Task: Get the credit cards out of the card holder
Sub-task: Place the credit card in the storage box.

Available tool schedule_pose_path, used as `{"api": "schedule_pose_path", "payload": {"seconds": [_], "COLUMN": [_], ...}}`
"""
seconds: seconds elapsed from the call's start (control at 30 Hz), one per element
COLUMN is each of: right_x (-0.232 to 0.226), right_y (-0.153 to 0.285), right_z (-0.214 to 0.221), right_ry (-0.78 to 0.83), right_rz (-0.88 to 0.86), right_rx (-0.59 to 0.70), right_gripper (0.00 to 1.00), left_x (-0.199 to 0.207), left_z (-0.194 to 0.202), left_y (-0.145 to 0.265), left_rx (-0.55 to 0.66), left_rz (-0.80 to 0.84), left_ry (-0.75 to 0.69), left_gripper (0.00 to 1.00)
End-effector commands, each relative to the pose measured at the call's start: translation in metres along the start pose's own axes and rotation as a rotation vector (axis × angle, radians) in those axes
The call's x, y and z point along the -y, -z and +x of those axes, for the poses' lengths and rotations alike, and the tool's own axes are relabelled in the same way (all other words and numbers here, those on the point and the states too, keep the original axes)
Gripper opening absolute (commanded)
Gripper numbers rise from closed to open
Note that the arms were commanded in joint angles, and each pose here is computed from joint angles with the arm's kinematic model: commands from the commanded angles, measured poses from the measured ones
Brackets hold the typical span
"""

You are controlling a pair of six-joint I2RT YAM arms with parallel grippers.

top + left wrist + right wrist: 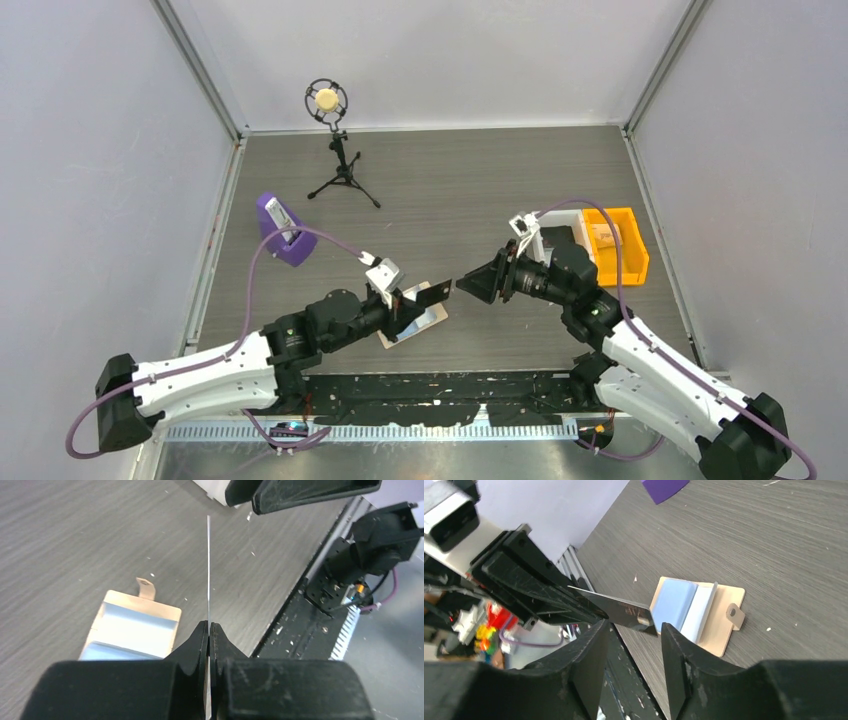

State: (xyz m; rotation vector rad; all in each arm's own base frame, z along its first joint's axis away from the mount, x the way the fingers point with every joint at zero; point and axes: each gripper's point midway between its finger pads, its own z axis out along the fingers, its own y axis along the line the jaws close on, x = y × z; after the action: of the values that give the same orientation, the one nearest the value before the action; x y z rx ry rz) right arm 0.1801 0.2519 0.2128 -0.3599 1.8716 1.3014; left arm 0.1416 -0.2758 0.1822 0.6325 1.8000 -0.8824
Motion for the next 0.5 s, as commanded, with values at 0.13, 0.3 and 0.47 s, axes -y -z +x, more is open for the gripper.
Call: {"api": "schedule_pose_path", "payload": {"seconds": [0.13, 0.3, 0.47], "right_x": [-0.050, -0.059, -0.060], "right_y": [0.018, 0.023, 0.019], "right_z": [-0.011, 0.010, 0.030], "right_ry": [0.345, 0.385, 0.308], "right_rz": [-0.220, -0.336, -0.408], "right_rx": [-0.133, -0.298, -0.403], "right_gripper": [0.36, 0.30, 0.28], "left_x": [0.032, 0.055, 0.072], "left_z": [0.019, 0.023, 0.018], "left_y": [0.015, 0.021, 0.028], "left_rx": [-0.201, -0.301, -0.353], "left_rz": [0.158, 0.272, 0.348], "left_ry": [0.052, 0.085, 0.114], "left_gripper": [0.00, 0.00, 0.00]}}
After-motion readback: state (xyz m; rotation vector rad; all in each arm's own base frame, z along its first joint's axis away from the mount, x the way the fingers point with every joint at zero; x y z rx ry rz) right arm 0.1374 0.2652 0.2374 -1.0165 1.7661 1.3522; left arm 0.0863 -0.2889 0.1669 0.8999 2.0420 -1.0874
